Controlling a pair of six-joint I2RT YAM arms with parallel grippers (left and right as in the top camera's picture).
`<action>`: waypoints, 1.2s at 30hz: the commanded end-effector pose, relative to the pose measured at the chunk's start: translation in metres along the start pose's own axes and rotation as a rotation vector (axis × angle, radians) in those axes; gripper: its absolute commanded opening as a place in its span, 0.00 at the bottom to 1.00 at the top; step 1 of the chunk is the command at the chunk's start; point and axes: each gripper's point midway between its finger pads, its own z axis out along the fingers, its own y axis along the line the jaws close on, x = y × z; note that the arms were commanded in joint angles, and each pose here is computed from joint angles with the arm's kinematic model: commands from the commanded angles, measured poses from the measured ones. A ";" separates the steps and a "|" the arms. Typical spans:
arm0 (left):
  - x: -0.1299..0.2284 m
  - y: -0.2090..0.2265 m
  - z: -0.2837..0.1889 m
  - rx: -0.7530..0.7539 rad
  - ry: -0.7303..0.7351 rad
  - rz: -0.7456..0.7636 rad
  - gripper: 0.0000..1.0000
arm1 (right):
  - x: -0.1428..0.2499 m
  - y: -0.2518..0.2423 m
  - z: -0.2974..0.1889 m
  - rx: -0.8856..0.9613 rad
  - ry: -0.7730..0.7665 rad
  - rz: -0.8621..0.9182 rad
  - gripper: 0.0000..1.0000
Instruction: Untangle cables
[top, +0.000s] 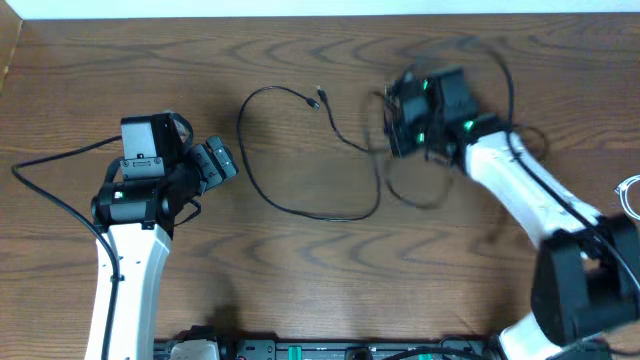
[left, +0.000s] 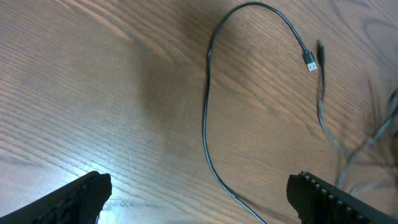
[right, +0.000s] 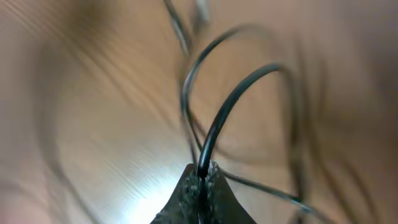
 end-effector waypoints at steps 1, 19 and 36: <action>0.003 -0.001 0.002 0.006 0.013 0.014 0.96 | -0.100 0.059 -0.089 -0.164 -0.277 -0.122 0.01; -0.006 -0.084 -0.011 0.401 -0.007 0.103 0.96 | -0.106 0.093 -0.123 -0.270 -0.248 -0.092 0.01; 0.039 -0.197 0.029 0.800 0.209 0.222 0.89 | -0.074 0.098 -0.114 -0.261 -0.114 -0.036 0.01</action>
